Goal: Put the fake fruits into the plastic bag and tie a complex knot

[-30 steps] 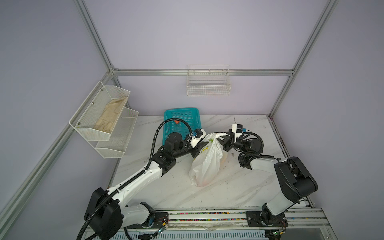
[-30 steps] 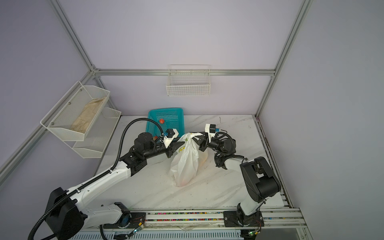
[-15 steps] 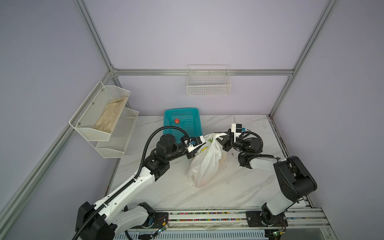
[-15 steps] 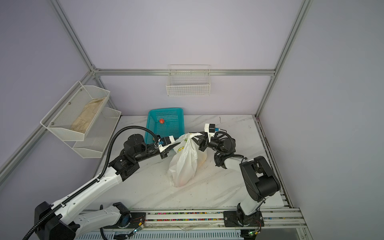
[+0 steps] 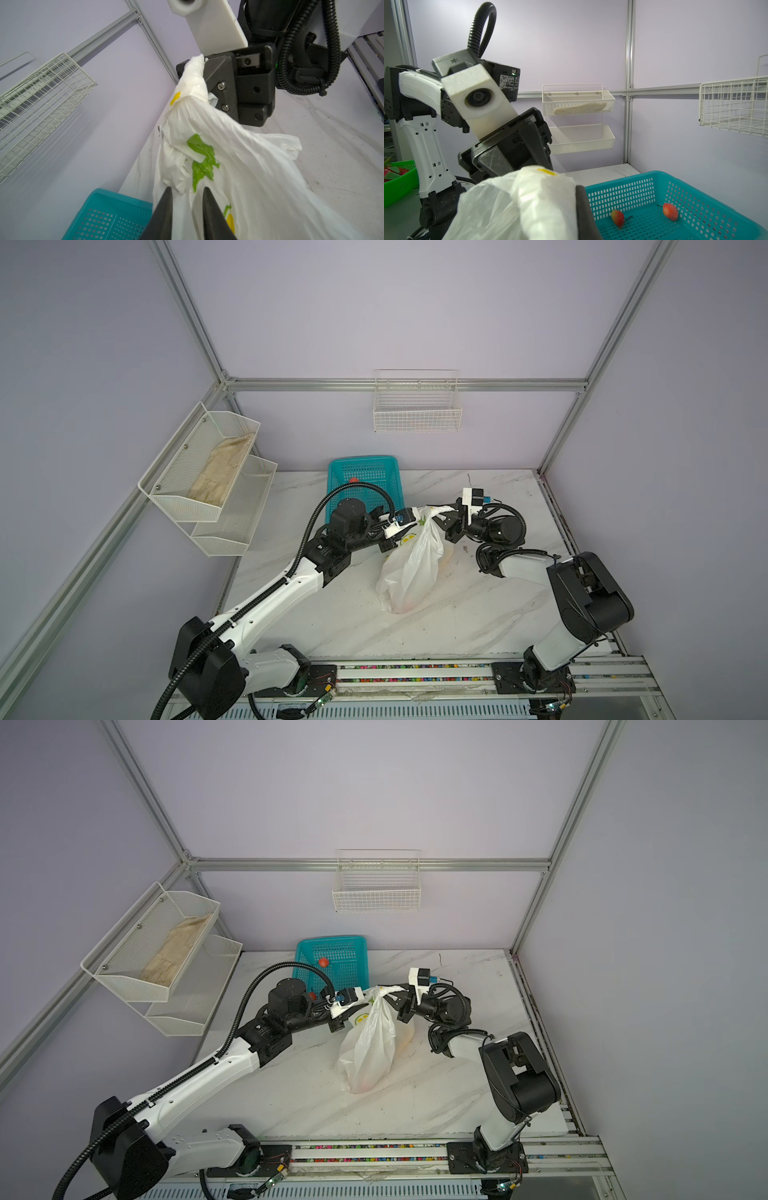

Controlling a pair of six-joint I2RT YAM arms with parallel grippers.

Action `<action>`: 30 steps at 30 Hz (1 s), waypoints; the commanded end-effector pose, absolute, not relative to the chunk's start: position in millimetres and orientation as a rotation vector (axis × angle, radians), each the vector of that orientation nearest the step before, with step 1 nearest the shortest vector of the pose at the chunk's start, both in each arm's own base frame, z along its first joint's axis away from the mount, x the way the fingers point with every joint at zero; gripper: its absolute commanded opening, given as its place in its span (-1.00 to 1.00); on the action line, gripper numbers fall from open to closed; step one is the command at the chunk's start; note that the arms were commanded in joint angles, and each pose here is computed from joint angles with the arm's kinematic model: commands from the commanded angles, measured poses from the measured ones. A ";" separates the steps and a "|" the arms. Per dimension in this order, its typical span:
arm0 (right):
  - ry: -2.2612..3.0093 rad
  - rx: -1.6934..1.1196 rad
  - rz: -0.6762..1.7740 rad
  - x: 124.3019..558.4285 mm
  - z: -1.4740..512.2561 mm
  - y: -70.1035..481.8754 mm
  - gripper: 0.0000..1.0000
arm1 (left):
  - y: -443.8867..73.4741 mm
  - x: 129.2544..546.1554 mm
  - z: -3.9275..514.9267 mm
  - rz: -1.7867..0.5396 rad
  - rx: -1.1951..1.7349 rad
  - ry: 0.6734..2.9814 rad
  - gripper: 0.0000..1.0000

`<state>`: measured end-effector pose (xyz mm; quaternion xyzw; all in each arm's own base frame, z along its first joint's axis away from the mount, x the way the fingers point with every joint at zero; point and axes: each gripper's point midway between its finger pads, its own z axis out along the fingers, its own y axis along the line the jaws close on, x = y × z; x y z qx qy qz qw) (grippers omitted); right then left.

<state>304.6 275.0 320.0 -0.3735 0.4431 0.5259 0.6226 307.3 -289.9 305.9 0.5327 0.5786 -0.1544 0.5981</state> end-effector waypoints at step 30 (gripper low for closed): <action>0.941 -0.901 1.147 298.0 336.3 273.1 -1.00 | -302.1 319.8 368.3 -0.379 1.144 1.213 -1.00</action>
